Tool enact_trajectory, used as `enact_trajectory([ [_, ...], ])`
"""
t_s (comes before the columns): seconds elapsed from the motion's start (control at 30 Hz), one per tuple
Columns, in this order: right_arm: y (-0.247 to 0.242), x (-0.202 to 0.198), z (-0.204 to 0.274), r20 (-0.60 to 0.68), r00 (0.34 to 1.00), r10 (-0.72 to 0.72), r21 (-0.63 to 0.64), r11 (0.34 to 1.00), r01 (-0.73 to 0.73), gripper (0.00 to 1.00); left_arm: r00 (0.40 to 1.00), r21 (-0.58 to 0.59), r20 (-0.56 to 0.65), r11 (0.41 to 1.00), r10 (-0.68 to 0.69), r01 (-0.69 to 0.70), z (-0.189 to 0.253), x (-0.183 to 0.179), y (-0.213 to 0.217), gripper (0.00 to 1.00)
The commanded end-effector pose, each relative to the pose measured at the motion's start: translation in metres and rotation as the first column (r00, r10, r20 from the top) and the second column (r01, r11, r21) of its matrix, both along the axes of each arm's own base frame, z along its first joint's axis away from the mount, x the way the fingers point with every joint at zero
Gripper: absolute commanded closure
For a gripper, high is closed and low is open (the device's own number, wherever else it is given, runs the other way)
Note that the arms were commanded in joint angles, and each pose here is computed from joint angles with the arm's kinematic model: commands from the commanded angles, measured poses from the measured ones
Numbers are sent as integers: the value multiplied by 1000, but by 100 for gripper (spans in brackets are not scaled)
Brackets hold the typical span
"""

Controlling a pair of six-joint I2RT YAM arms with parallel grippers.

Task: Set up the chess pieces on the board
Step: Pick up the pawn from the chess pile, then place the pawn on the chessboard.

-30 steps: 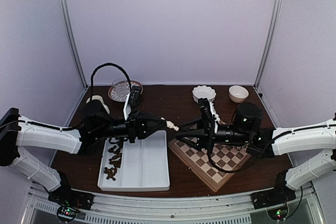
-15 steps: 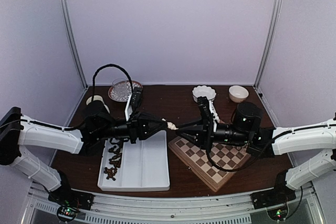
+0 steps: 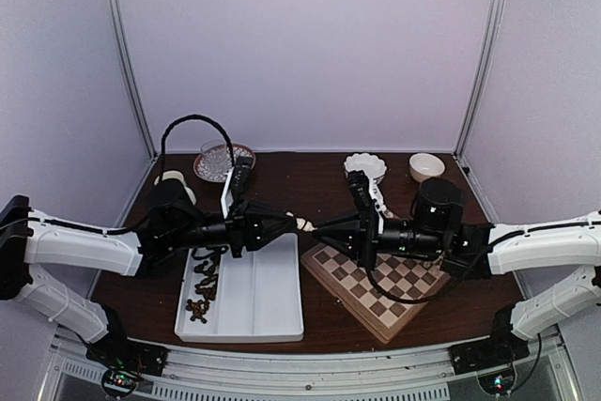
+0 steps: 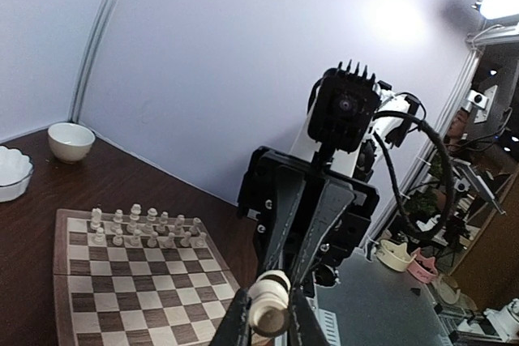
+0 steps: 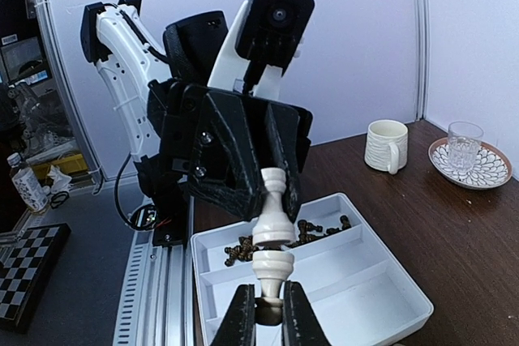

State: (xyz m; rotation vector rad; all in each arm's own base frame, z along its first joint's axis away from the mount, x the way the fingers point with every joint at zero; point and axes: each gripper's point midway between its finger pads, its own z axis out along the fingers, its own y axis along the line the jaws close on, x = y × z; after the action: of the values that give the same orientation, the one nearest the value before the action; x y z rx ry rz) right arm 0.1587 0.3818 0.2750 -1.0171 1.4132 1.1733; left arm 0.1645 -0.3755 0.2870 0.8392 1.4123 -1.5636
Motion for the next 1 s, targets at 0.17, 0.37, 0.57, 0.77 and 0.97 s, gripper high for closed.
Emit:
enact_trajectory([
  [0.17,-4,22,4,-15,993,-114,-252,962,107,100,889,175,241,884,390,-435,-18,45,52,100],
  [0.37,-31,36,-13,-120,964,-238,-569,812,130,100,823,230,324,805,466,-547,-42,57,72,100],
  [0.57,-72,51,-63,-185,906,-382,-795,600,91,98,824,273,347,792,448,-546,-50,60,68,100],
  [0.77,-88,63,-101,-161,882,-443,-900,432,53,94,824,279,349,790,446,-546,-48,59,70,100],
  [0.97,-102,76,-143,-105,860,-499,-966,257,31,93,840,291,337,801,425,-523,-49,56,66,100],
])
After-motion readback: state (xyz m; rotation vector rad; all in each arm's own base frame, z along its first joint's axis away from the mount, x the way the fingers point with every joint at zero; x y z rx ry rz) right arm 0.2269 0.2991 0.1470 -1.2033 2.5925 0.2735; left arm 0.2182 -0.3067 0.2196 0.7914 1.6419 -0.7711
